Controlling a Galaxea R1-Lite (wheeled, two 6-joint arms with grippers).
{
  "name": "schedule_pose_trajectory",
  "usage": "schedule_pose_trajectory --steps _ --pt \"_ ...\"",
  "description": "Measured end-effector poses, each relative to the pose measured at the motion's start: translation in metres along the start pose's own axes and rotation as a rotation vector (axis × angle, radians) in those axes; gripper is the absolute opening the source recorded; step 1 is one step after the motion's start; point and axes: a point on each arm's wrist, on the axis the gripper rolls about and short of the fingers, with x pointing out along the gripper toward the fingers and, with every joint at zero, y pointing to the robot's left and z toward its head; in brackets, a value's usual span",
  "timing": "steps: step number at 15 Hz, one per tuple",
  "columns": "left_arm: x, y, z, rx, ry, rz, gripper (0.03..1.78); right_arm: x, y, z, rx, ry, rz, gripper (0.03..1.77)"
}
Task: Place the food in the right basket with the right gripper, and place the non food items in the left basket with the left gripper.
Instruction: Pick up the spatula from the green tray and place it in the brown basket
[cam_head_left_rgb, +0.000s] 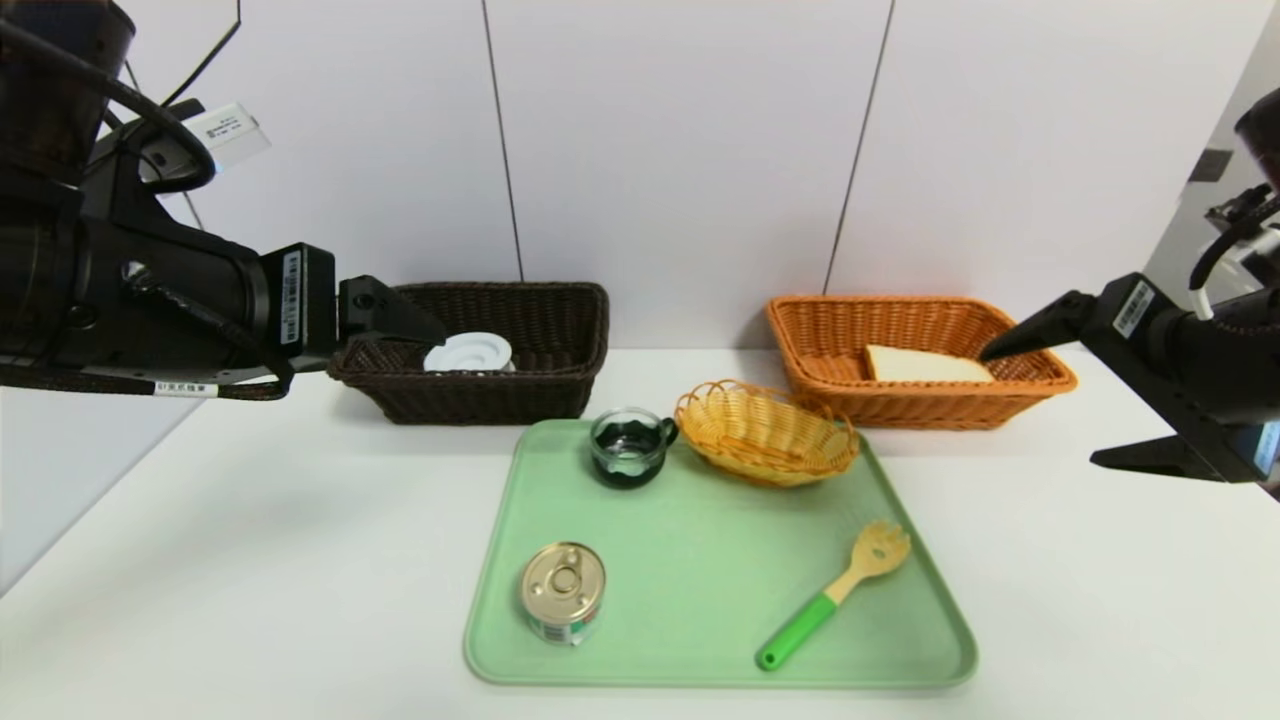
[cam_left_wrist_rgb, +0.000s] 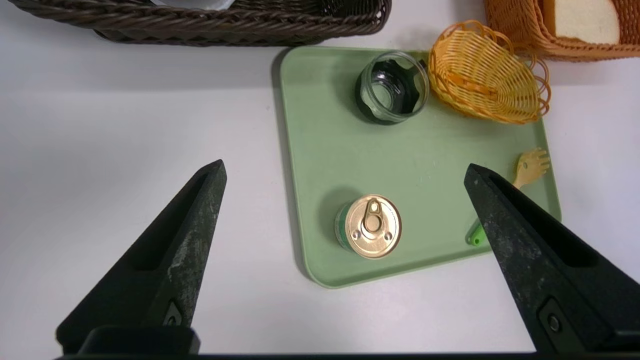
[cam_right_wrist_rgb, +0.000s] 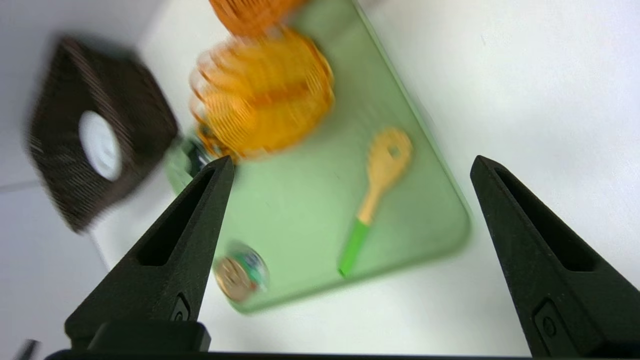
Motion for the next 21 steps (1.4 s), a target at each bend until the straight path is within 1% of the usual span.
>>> schedule_pose_trajectory --steps 1,3,5,7,9,12,13,15,18,21 --pt "-0.003 0.001 -0.004 0.002 0.003 -0.004 1.69 0.001 0.003 -0.008 -0.026 0.039 -0.025 1.64" --pt "-0.01 0.003 -0.01 0.004 0.005 -0.005 1.69 0.009 0.014 -0.023 -0.074 0.108 -0.043 1.66" --pt "-0.016 0.006 -0.017 0.004 0.008 -0.004 1.69 0.022 0.025 -0.036 -0.097 0.165 -0.068 1.67" --pt "-0.024 0.01 -0.026 0.006 0.01 -0.003 1.69 0.039 0.036 -0.045 -0.089 0.203 -0.096 1.68" --pt "-0.029 0.014 -0.033 0.006 0.013 -0.002 1.69 0.058 0.047 -0.051 -0.07 0.236 -0.142 1.69" --pt "-0.038 0.018 -0.042 0.004 0.011 -0.003 1.69 0.084 0.062 -0.054 -0.006 0.28 -0.228 1.69" --pt "-0.04 0.019 -0.044 0.005 0.009 -0.004 1.69 0.093 0.066 -0.058 0.003 0.31 -0.264 1.69" --pt "-0.045 0.02 -0.047 0.006 0.001 -0.008 1.69 0.105 0.07 -0.069 -0.012 0.363 -0.308 1.69" --pt "-0.053 0.022 -0.05 0.005 -0.01 -0.013 1.69 0.129 0.071 -0.086 -0.004 0.424 -0.372 1.69" --pt "-0.06 0.024 -0.053 0.006 -0.025 -0.017 1.69 0.145 0.067 -0.097 -0.02 0.447 -0.427 1.7"
